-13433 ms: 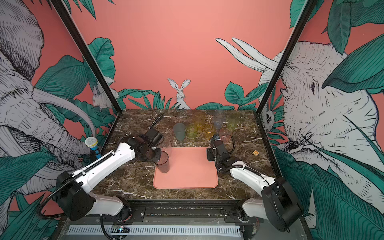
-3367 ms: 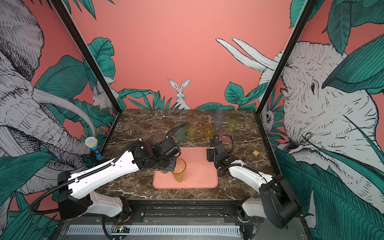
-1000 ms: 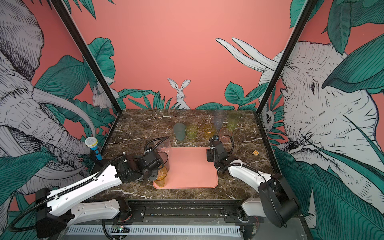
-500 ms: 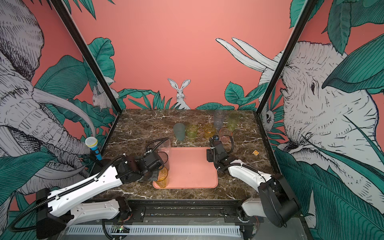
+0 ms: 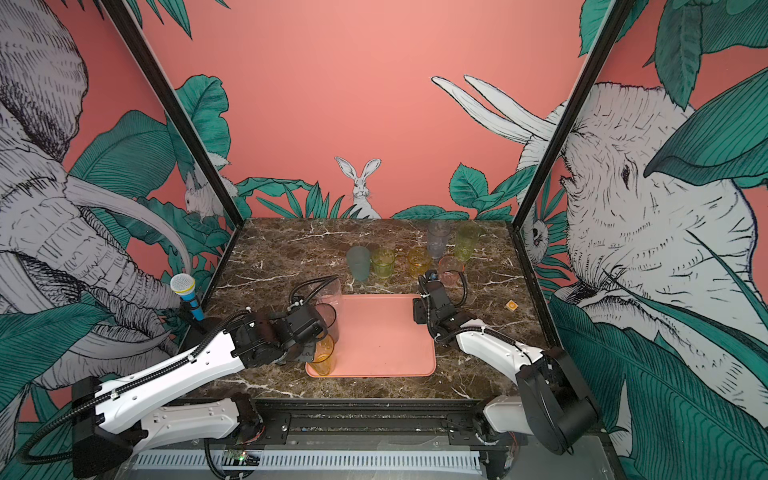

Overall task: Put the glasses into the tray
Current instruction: 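Lower the yellow cup onto the tray beside the grey-tinted glass, then open and withdraw the left gripper while the right gripper rises toward the cups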

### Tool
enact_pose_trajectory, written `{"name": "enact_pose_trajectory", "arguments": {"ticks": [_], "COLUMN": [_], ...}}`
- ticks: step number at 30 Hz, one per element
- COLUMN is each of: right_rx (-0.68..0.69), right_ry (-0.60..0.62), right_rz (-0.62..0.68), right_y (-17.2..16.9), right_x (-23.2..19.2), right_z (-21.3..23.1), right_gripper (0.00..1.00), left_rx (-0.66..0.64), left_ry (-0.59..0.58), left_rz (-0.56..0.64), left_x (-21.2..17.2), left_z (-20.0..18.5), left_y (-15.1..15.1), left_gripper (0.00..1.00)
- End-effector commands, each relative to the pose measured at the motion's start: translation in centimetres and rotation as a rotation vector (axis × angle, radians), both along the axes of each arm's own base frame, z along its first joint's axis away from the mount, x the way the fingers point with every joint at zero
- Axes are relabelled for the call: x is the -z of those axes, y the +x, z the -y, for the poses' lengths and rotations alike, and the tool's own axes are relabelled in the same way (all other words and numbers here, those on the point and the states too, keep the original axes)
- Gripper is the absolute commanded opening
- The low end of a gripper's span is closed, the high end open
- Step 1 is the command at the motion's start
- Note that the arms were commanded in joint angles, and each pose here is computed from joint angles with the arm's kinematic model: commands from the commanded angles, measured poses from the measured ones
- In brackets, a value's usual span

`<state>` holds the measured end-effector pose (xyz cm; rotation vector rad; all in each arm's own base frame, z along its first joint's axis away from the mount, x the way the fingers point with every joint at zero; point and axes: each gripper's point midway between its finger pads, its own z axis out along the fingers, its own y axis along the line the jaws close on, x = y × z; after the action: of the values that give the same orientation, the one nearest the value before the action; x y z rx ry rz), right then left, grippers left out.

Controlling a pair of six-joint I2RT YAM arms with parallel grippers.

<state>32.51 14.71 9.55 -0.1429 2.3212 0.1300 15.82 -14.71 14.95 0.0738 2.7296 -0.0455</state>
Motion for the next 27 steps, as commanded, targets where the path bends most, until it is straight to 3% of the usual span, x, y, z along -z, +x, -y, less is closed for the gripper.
{"name": "enact_pose_trajectory", "arguments": {"ticks": [1,8,22,27], "right_rx": [0.008,-0.007,-0.037,-0.063], "right_ry": [0.029,0.051,0.096,0.148], "right_rz": [0.038,0.045,0.080,0.092], "right_y": [1.0,0.8,-0.1,-1.2], "right_x": [-1.5,-1.7,-3.8,-6.9], "right_z": [-0.4,-0.7,-0.9,-1.1], "right_gripper": [0.66,0.66,0.65,0.66], "left_rx": [-0.014,-0.009,-0.014,-0.061], "left_ry": [0.035,0.043,0.015,0.010], "left_rz": [0.004,0.023,0.080,0.162], "left_x": [0.0,-1.4,-4.7,-7.4], "left_z": [-0.9,-1.0,-1.6,-2.7], "left_y": [0.0,0.6,3.5,6.3], "left_gripper": [0.11,0.39,0.54,0.69]}}
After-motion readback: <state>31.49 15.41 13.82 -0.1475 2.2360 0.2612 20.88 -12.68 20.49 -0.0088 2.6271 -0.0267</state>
